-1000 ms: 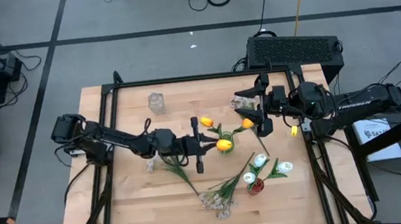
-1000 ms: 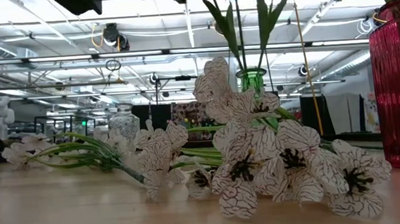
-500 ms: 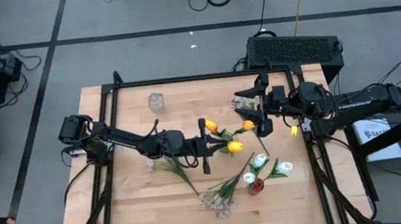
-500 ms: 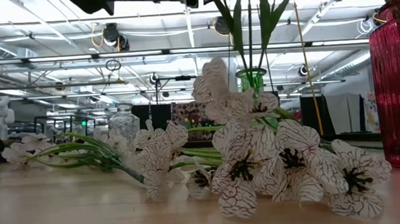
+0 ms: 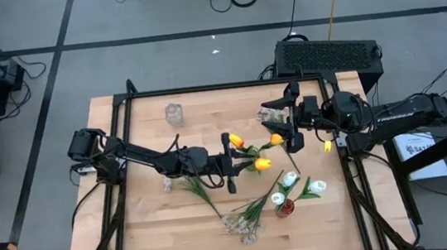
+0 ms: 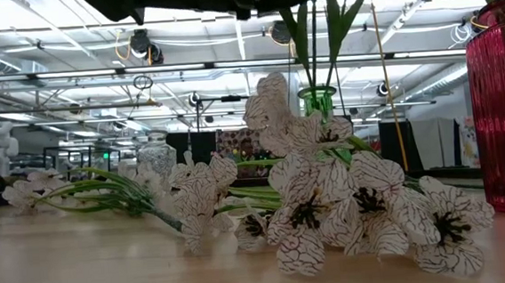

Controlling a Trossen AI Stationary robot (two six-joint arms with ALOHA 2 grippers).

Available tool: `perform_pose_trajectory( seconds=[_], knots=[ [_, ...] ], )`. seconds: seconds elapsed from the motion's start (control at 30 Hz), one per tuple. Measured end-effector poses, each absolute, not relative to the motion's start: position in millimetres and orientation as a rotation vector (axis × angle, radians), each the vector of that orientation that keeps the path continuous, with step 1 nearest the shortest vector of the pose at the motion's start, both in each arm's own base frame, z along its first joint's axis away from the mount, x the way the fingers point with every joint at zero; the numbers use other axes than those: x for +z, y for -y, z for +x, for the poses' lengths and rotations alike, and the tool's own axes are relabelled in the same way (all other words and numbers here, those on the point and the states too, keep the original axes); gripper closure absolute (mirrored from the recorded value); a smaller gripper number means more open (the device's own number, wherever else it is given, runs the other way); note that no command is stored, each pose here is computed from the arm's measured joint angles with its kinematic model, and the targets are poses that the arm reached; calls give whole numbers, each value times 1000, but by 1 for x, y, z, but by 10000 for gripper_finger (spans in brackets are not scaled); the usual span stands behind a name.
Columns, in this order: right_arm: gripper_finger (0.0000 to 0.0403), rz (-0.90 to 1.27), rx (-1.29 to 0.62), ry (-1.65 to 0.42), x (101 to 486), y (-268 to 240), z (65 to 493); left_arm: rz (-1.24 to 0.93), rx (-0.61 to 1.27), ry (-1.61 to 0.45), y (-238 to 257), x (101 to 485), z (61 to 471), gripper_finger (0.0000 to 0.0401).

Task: Sort flowers into vase by color
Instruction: Put the yellow tulip into the green vase, then adjust the green vase

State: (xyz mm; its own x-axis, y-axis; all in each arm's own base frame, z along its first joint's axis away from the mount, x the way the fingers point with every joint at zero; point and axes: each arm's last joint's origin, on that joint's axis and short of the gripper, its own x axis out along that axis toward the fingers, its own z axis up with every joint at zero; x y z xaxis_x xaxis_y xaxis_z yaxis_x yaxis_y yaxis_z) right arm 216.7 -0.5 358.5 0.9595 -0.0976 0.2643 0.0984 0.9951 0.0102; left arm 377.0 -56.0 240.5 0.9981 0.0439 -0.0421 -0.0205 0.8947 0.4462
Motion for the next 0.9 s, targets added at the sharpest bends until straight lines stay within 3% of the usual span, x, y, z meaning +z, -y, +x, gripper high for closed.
perform_pose_trajectory(
  seconds=[0.17,0.33,0.77,0.9],
  knots=[
    [163,-3,-99,267,358,0,217,461,36,-48,58,241,377,255],
    [163,-3,-99,267,358,1,217,460,22,-46,64,242,375,221],
    [163,-3,-98,267,358,0,217,484,49,-101,84,248,364,214],
    [163,-3,-98,267,358,0,217,479,33,-199,88,250,353,214]
  ],
)
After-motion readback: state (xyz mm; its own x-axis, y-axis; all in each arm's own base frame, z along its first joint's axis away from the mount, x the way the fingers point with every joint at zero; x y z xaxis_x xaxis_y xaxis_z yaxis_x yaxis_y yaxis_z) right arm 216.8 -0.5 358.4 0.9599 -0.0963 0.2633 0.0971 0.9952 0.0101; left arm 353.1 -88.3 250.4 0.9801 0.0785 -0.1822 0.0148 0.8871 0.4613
